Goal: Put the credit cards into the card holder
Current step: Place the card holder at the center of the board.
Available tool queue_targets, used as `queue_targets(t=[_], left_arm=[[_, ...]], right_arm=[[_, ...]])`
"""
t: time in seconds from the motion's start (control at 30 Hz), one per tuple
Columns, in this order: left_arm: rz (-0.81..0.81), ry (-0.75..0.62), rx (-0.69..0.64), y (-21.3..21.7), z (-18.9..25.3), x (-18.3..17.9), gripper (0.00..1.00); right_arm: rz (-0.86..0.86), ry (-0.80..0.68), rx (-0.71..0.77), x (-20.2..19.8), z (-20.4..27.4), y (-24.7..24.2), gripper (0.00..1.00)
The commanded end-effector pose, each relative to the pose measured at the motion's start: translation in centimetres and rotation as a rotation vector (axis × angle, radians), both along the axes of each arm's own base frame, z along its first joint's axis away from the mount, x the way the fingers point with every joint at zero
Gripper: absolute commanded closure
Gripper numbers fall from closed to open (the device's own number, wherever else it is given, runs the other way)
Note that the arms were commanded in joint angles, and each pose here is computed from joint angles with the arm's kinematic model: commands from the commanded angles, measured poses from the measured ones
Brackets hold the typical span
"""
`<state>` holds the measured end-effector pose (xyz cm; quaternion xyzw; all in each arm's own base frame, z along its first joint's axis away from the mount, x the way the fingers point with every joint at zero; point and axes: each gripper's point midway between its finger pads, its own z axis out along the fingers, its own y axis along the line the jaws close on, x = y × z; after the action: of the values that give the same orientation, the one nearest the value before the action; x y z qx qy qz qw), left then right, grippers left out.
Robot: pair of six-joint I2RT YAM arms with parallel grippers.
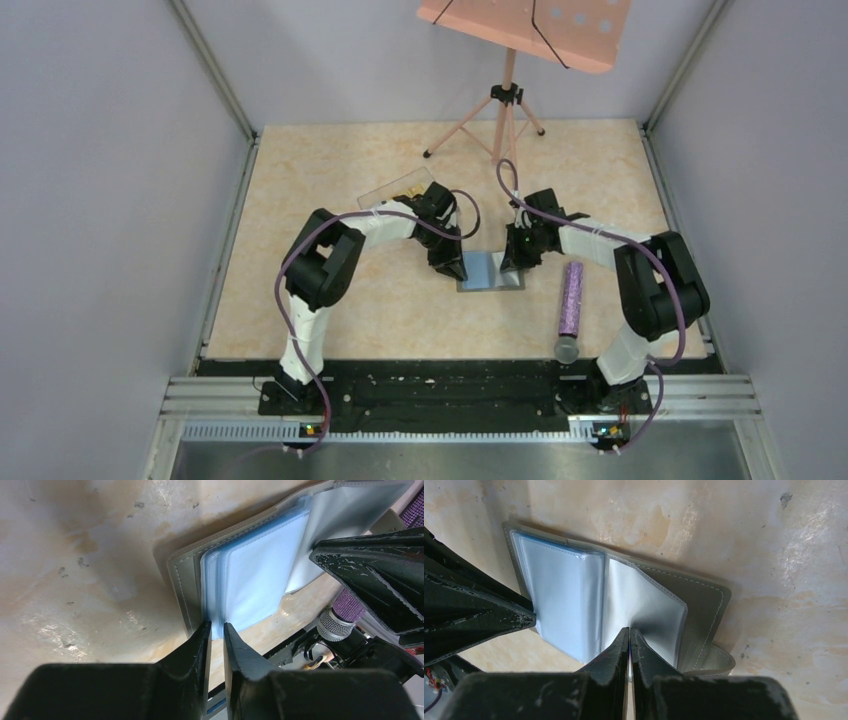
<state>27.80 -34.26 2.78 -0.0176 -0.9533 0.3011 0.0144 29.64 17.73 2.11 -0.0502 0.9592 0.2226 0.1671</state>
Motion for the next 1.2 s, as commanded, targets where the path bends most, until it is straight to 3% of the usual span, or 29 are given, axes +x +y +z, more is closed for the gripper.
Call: queue_targets(t=[0.0,0.27,0.67,0.87,1.17], left_arm=[[-0.017,-0.008,0.074,1.0,-1.1,0.0,0.8],[-0.018,-0.03,0.078,1.4,-0.5,0.1,0.8],[-0.026,-0.049,0.06,1.2,0.2,0.3,0.78],[-0.05,-0.133,-0.025,0.0,3.4,1.2,0.69],[0.029,-0.319,-0.214,0.7,11.0,4.1,0.53]], right_arm=[[-0.007,0.059,-0.078,-0.8,-2.3,-1.6,0.97],[-0.04,0.029,-0.192,-0.1,-1.8,-3.6,0.92],[-0.034,-0.053,-0.237,1.3,0.3,-4.4,0.85],[-0.004,-0.005,-0.202,0.5,-0.7,-3.6,0.83],[0.034,-0.139,-0.078,2.5,5.0,-1.4,0.59]])
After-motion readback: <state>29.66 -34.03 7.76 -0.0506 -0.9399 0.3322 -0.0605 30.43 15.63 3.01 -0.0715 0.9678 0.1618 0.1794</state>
